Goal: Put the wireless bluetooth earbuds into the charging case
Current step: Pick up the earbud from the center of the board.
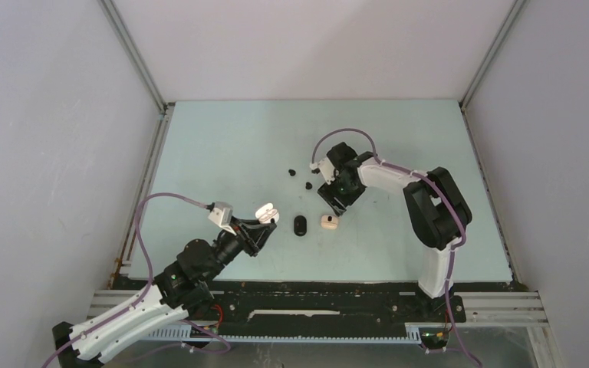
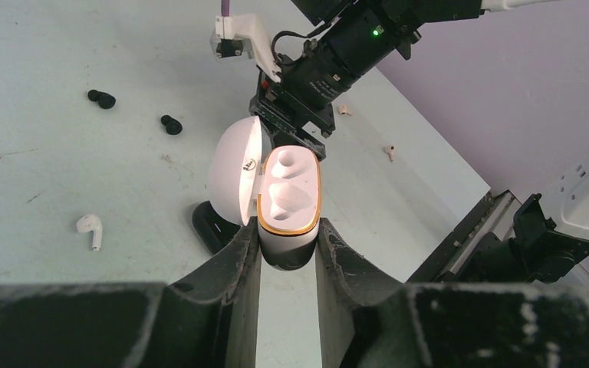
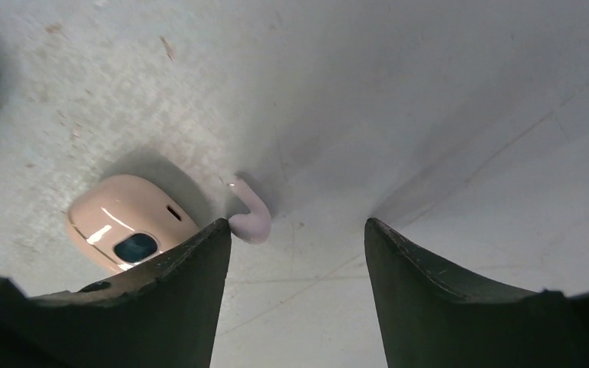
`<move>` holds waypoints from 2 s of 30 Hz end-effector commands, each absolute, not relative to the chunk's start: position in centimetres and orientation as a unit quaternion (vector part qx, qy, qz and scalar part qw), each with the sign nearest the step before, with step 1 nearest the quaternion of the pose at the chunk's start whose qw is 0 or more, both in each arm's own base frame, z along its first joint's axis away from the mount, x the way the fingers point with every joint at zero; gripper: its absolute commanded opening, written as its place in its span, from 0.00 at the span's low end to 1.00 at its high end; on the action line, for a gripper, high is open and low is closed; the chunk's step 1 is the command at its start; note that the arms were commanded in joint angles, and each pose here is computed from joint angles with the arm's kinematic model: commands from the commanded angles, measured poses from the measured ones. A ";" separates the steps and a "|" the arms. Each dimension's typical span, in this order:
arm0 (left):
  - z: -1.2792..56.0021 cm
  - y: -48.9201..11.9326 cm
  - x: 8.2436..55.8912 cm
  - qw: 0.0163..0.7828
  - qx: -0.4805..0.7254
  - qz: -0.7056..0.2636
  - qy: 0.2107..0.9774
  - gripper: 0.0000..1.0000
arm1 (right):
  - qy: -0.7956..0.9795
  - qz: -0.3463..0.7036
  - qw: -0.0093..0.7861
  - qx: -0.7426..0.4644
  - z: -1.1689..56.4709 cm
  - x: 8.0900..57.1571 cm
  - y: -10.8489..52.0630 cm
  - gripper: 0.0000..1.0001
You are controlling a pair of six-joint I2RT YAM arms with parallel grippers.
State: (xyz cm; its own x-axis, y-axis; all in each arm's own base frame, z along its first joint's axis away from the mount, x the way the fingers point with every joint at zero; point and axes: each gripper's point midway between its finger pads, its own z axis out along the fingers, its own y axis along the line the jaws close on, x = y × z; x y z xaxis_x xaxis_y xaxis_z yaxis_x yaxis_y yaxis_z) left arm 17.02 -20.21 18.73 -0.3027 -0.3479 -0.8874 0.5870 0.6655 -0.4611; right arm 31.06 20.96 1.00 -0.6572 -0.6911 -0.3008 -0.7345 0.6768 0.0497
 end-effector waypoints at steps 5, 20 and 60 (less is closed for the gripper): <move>20.0 -20.3 17.0 0.594 0.086 -0.408 0.688 0.00 | 0.910 0.023 0.096 -0.403 1.2 28.9 16.9 0.67; 20.2 -20.7 17.1 0.590 0.086 -0.411 0.689 0.00 | 0.891 0.119 0.185 -0.398 5.9 30.5 18.8 0.55; 19.6 -20.9 16.9 0.578 0.082 -0.418 0.696 0.00 | 0.920 0.156 0.114 -0.341 1.0 30.3 22.1 0.28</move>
State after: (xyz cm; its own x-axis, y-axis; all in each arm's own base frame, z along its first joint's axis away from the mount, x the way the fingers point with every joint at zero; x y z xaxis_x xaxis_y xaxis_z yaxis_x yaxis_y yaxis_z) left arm 17.11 -20.58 17.98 -0.3315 -0.3358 -0.8817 0.5748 0.6692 -0.4709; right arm 30.32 21.47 1.16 -0.7663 -0.5611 -0.3131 -0.6300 0.7518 0.1947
